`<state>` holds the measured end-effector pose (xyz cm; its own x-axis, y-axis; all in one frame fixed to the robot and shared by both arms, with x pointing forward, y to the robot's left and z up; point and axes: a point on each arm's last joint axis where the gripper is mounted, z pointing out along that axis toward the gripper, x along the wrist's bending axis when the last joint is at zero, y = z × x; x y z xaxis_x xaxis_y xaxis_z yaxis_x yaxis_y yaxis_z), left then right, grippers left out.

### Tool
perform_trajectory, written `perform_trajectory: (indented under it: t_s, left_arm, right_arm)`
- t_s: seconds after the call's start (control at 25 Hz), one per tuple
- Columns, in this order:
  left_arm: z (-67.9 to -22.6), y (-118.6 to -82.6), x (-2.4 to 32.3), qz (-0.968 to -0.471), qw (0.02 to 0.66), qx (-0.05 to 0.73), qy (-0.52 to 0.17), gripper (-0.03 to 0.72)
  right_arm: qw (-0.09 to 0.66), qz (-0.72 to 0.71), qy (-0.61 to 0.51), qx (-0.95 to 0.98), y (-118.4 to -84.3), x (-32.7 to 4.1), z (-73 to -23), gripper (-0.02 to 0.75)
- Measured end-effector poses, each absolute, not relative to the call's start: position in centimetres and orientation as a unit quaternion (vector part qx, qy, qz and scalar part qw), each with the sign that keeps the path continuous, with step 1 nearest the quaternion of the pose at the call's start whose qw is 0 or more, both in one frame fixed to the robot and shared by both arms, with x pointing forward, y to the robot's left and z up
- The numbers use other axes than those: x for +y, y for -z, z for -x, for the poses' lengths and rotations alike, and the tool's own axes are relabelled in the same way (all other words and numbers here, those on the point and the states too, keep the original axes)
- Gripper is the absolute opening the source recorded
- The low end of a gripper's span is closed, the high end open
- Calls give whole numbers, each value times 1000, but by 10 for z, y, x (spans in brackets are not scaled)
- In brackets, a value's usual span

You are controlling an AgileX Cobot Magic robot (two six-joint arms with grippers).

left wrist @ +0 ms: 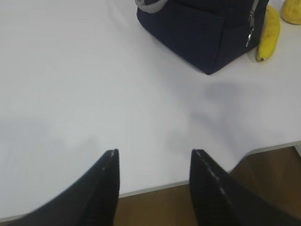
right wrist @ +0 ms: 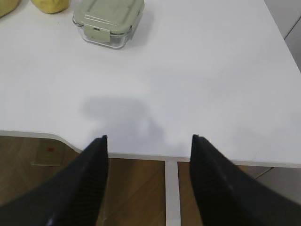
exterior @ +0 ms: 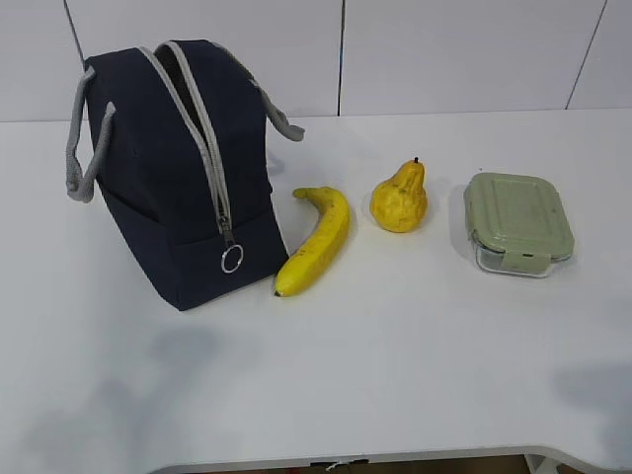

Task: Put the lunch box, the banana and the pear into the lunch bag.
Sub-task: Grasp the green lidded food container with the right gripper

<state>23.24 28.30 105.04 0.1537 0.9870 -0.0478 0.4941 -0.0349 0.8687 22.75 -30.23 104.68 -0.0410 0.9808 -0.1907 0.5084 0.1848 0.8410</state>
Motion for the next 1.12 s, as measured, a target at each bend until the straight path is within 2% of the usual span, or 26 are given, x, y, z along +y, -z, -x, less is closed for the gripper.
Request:
perform_trajectory:
  t_s: [1.12]
  left_arm:
    - [-232,-1050,283,-648,396,571,-312,347]
  right_arm:
    - [399,-566,-296,658,-1047,-302,-227,463]
